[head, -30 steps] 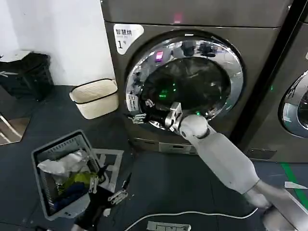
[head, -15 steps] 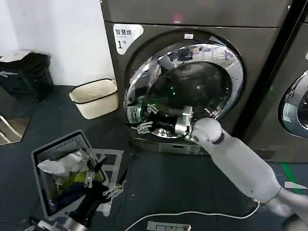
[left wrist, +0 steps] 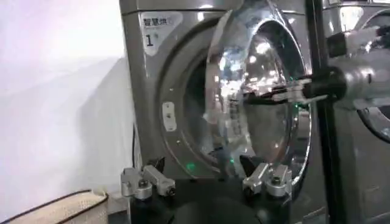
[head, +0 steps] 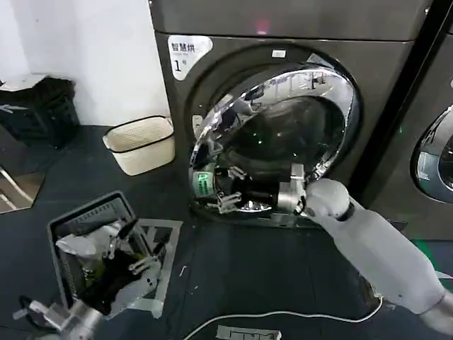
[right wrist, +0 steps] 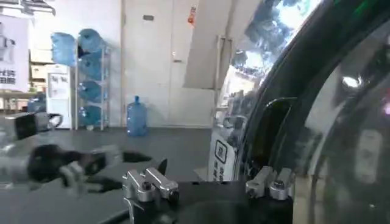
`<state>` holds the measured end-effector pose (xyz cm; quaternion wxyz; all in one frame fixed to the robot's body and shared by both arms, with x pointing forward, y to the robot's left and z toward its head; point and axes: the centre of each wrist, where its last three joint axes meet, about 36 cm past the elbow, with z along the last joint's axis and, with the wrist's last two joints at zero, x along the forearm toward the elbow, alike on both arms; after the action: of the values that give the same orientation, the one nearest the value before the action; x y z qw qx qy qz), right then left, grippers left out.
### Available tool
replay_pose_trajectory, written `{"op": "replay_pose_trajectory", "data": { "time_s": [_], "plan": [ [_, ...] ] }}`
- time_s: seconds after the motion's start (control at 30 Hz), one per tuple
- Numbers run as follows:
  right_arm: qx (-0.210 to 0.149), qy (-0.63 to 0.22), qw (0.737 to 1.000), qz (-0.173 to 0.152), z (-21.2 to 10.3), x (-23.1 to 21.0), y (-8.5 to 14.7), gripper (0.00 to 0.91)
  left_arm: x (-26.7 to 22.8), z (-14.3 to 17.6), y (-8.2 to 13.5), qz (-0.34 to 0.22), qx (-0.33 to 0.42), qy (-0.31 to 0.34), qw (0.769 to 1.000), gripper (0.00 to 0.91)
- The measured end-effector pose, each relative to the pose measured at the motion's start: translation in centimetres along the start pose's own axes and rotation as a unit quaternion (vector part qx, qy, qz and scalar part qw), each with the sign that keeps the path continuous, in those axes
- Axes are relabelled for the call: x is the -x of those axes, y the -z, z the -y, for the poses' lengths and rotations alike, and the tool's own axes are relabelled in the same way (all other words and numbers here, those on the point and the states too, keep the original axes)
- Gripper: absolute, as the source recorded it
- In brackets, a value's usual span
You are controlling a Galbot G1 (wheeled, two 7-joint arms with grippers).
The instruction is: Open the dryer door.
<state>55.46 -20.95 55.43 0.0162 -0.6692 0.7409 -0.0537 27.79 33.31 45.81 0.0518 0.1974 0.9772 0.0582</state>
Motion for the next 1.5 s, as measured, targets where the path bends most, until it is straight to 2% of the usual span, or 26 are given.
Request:
{"op": "replay_pose_trajectory", "data": {
  "time_s": [0.2,0.5,0.83,1.03,1.2,1.4,1.5],
  "plan": [
    [-0.011,0.023,1.0,-0.002,-0.9,-1.3,0.1,0.907,1.5,-2.3,0.2,-0.002,0.004,-0.008,1.0,0.907],
    [-0.023,0.04,0.999,0.002,-3.0,-3.9,0.8,0.907,4.9,-4.0,0.7,0.007,-0.007,-0.018,1.0,0.907],
    [-0.036,0.016,0.999,0.009,-6.7,-8.5,1.6,0.907,9.9,-5.7,1.1,0.016,-0.018,-0.07,0.997,0.907],
    [-0.032,-0.065,0.997,0.027,-8.6,-12.9,1.5,0.907,13.0,-5.7,1.0,0.02,-0.014,-0.098,0.995,0.907],
    [-0.031,-0.142,0.989,0.03,-11.1,-17.2,1.3,0.907,15.8,-3.5,0.7,0.028,-0.022,-0.144,0.989,0.907],
    [-0.038,-0.252,0.966,0.031,-15.8,-22.5,1.4,0.907,18.4,-0.6,0.4,0.038,-0.03,-0.192,0.98,0.907],
    [-0.044,-0.319,0.946,0.03,-18.6,-24.9,1.3,0.907,19.6,0.7,0.2,0.042,-0.034,-0.212,0.976,0.907]
  ]
}}
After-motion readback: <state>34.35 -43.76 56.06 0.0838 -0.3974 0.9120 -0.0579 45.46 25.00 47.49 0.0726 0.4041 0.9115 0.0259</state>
